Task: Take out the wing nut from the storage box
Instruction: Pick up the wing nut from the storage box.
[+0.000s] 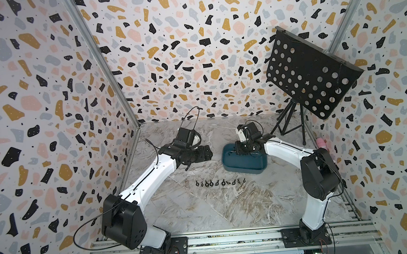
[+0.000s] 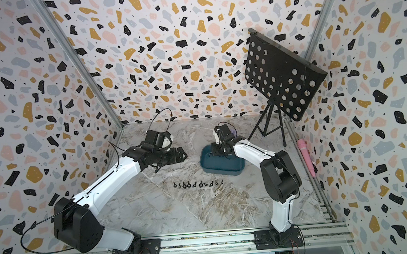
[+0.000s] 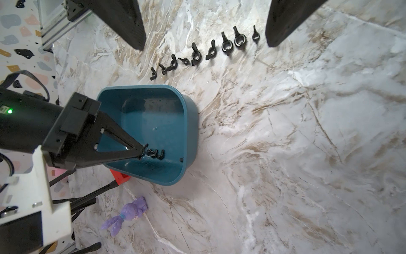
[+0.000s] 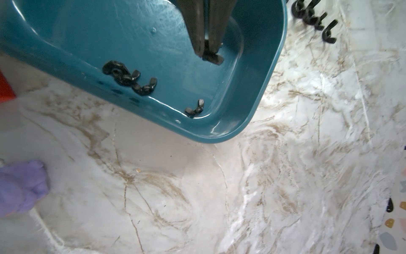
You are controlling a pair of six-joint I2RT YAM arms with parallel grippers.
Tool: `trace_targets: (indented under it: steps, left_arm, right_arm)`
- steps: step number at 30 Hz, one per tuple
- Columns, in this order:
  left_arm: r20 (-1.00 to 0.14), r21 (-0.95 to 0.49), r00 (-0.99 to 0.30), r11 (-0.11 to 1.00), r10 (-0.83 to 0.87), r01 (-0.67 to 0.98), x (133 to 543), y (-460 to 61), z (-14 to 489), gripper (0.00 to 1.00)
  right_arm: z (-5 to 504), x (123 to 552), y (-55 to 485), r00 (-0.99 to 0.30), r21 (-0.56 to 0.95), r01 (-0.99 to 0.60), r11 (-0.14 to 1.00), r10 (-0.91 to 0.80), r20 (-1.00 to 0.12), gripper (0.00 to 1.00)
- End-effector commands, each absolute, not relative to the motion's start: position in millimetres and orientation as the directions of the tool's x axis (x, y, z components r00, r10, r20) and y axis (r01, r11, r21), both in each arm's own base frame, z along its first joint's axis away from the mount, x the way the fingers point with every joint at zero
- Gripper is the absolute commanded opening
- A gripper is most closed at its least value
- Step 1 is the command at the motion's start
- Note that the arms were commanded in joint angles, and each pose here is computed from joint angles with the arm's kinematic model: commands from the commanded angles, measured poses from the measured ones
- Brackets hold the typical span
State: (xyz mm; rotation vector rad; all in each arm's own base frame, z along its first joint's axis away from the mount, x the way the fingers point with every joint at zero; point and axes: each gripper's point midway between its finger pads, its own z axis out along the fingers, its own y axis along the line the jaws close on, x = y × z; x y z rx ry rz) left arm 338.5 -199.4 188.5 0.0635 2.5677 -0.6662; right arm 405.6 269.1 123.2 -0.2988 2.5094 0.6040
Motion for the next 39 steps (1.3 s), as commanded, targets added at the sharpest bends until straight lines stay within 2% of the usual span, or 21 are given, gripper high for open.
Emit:
trace_targets:
  steps: [1, 8, 19, 29, 39]
  left_arm:
    - [-0.503, -0.505, -0.860, 0.836, -0.081, 0.217, 349.2, -213.5, 198.7, 0.80]
    - [-0.568, -0.567, -0.819, 0.762, -0.087, 0.313, 363.9, -246.4, 215.7, 0.58]
    - [-0.663, -0.573, -0.749, 0.654, -0.017, 0.493, 353.8, -320.5, 236.4, 0.37]
    - [-0.668, -0.591, -0.744, 0.608, 0.002, 0.531, 347.4, -347.7, 239.7, 0.27]
    - [-0.672, -0.600, -0.740, 0.582, 0.006, 0.549, 345.8, -358.2, 244.2, 0.24]
  right_arm:
    - [163.4, 392.5, 273.9, -0.814, 0.429, -0.369, 0.825, -0.064, -0.577, 0.00]
    - [194.9, 368.4, 271.5, -0.863, 0.596, -0.332, 0.731, 0.019, -0.504, 0.00]
    - [227.6, 351.6, 258.8, -0.915, 0.776, -0.195, 0.600, 0.175, -0.365, 0.00]
    - [238.0, 344.2, 257.5, -0.927, 0.826, -0.167, 0.538, 0.199, -0.317, 0.00]
    - [236.9, 340.0, 255.7, -0.928, 0.830, -0.164, 0.533, 0.202, -0.313, 0.00]
